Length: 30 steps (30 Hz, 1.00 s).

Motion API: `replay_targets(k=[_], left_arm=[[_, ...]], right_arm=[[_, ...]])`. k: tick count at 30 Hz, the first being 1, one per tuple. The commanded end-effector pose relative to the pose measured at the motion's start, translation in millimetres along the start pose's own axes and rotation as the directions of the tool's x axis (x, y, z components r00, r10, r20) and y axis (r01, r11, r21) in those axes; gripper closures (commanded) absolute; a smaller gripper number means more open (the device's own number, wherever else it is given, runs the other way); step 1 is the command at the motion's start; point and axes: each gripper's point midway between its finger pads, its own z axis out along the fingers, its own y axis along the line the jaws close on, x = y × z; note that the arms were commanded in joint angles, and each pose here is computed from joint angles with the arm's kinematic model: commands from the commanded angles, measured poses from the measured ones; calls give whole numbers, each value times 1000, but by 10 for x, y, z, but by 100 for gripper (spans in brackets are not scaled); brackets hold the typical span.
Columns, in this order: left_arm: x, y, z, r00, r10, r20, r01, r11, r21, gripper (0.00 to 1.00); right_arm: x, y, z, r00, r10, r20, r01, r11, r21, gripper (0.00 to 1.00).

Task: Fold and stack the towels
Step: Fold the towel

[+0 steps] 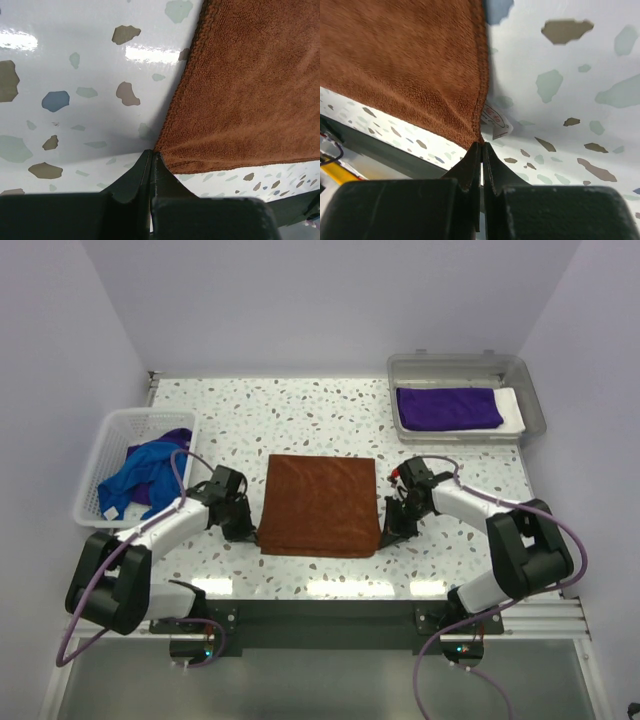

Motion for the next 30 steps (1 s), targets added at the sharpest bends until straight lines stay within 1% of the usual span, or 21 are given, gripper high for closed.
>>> replay_targets(k=[1, 2, 4, 5, 6, 7, 9, 13, 15, 19, 24, 30], left_arm=[[-296, -168, -172, 996, 18, 90, -20, 1000, 18, 100], [-308, -172, -221, 996, 21, 91, -22, 1000, 11, 100], [-430, -252, -372, 990, 26, 135, -29, 999, 21, 100], [-414, -238, -427, 992, 26, 127, -27, 1000, 8, 100], [-428, -248, -475, 991, 28, 133, -29, 1000, 6, 100], [-460, -293, -551, 989, 33, 146, -36, 999, 16, 100], [-394, -274, -610, 992, 40, 119, -42, 999, 6, 100], [-242, -248, -648, 997, 40, 72, -41, 999, 12, 100], [-161, -231, -649, 998, 34, 55, -35, 999, 18, 100], [64, -132, -524, 1000, 26, 4, -26, 1000, 15, 100], [277, 12, -273, 998, 12, -60, -12, 1000, -14, 100], [354, 58, -82, 997, 5, -81, -7, 1000, -22, 100]], right_arm=[[-242, 111, -274, 993, -62, 96, 59, 998, 32, 100], [-218, 113, -330, 994, -64, 89, 61, 997, 41, 100], [-284, 213, -460, 990, -79, 117, 77, 997, 26, 100], [-257, 238, -526, 990, -81, 117, 80, 997, 21, 100], [-276, 297, -598, 988, -89, 129, 88, 996, 10, 100], [-235, 305, -642, 989, -90, 119, 89, 996, 12, 100], [-216, 364, -731, 986, -102, 129, 103, 995, 4, 100], [-69, 372, -770, 990, -109, 92, 108, 994, 8, 100], [5, 332, -744, 992, -107, 73, 107, 994, 16, 100], [88, 288, -660, 995, -86, 54, 86, 996, 11, 100], [286, 87, -347, 998, -56, -23, 57, 998, 38, 100], [326, -62, -92, 999, -28, -42, 30, 998, 63, 100]])
